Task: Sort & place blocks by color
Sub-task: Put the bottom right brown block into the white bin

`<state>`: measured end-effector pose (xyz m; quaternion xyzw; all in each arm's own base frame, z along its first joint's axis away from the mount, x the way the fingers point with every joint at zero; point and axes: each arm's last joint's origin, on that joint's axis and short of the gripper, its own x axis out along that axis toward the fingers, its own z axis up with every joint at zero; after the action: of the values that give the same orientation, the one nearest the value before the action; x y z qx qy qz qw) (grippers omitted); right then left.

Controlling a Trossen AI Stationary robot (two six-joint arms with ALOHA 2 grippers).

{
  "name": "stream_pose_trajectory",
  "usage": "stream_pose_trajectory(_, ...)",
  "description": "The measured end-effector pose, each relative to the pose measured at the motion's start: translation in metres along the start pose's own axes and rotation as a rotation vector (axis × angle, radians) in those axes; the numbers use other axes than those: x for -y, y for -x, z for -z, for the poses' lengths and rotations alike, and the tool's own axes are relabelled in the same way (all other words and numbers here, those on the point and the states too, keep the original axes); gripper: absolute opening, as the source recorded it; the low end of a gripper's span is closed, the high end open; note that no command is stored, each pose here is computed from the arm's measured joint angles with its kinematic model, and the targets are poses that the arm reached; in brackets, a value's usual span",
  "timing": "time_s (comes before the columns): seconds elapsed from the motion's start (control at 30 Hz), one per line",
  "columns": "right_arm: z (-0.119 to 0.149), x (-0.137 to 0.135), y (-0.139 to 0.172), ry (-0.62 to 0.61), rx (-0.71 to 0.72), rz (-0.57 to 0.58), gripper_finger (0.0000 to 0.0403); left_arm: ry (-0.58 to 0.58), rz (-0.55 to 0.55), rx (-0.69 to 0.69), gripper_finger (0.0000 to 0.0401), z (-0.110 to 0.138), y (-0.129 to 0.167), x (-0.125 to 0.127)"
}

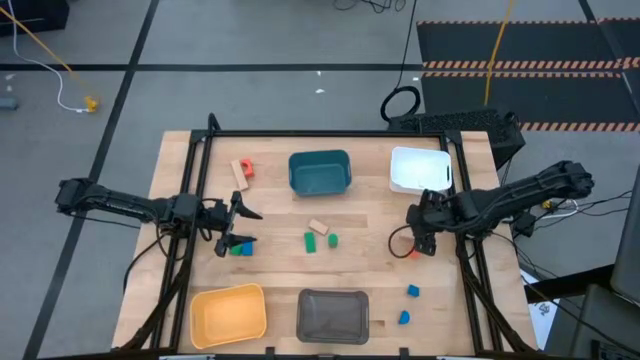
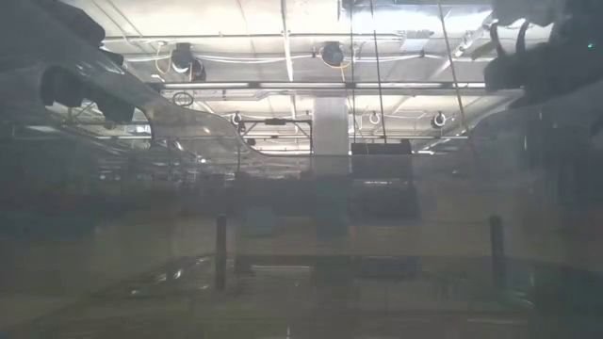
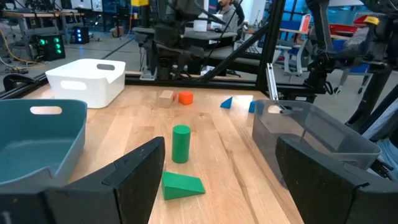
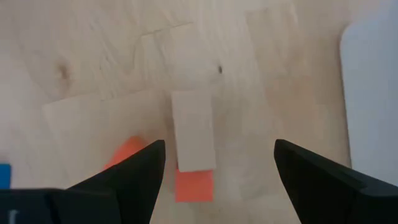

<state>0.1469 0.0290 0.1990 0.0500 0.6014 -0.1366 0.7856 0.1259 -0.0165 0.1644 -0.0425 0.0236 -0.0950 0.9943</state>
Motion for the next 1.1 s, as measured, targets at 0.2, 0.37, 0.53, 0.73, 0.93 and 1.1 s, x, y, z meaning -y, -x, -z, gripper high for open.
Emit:
stream_pose_trajectory(0.2, -0.009, -0.008, -0.013, 0.033, -0.02, 0.007, 0.0294, 0.0, -0.001, 0.0, 0.0308, 0.0, 0.0, 0.0)
stream_pose_trajectory(0.37, -0.013, -0.012, -0.022, 0.04, -0.048, 0.021, 0.0294, 0.0, 0.0, 0.0, 0.0308, 0.0, 0.0, 0.0)
stream_pose_trajectory(0.53, -0.015, -0.015, -0.031, 0.044, -0.086, 0.04, 0.0294, 0.0, 0.0, 0.0, 0.0308, 0.0, 0.0, 0.0)
stream_pose_trajectory(0.73, -0.018, -0.019, -0.04, 0.048, -0.1, 0.048, 0.0294, 0.0, -0.001, 0.0, 0.0308, 0.0, 0.0, 0.0)
stream_pose_trajectory(0.93, -0.021, -0.022, -0.047, 0.049, -0.113, 0.056, 0.029, 0.0, 0.0, 0.0, 0.0308, 0.0, 0.0, 0.0)
stream_pose_trajectory(1.1, -0.021, -0.023, -0.052, 0.054, -0.135, 0.067, 0.0257, 0.0, 0.0, 0.0, 0.0308, 0.0, 0.0, 0.0)
